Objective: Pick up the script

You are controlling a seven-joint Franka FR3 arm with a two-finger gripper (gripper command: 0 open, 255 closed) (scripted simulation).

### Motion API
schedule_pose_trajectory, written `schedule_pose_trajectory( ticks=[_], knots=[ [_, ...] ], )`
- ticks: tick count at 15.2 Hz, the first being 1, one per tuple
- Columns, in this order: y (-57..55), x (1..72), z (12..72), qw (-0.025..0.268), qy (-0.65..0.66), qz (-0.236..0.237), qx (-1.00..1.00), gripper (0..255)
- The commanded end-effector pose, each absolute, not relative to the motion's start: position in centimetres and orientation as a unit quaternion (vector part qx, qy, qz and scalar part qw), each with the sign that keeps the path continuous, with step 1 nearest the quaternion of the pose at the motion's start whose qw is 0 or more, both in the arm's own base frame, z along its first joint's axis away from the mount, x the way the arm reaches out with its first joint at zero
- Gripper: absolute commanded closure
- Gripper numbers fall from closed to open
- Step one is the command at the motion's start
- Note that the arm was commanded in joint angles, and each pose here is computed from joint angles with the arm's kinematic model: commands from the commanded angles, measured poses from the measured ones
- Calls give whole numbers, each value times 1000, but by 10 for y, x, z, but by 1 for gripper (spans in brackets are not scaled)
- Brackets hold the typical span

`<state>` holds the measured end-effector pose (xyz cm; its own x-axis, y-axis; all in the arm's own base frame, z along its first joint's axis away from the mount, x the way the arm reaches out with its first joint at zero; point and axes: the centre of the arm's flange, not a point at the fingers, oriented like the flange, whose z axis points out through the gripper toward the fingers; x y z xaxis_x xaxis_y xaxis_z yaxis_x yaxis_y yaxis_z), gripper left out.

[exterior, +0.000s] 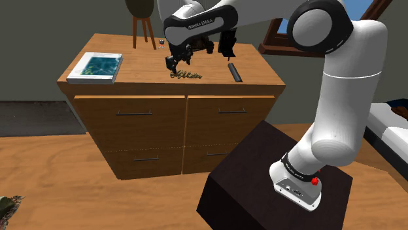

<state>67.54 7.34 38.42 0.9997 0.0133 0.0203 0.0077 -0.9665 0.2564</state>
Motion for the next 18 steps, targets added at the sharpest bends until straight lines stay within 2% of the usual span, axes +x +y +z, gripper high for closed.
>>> schedule_pose_trajectory(
  ticks=[1, 7, 8, 18],
  knots=[
    [74, 676, 374, 130, 5, 11, 991, 0],
    [74, 676, 350, 130, 5, 11, 991, 0],
    [73, 676, 350, 130, 5, 11, 991, 255],
    [74, 676, 355, 130, 5, 11, 991, 255]
  ],
)
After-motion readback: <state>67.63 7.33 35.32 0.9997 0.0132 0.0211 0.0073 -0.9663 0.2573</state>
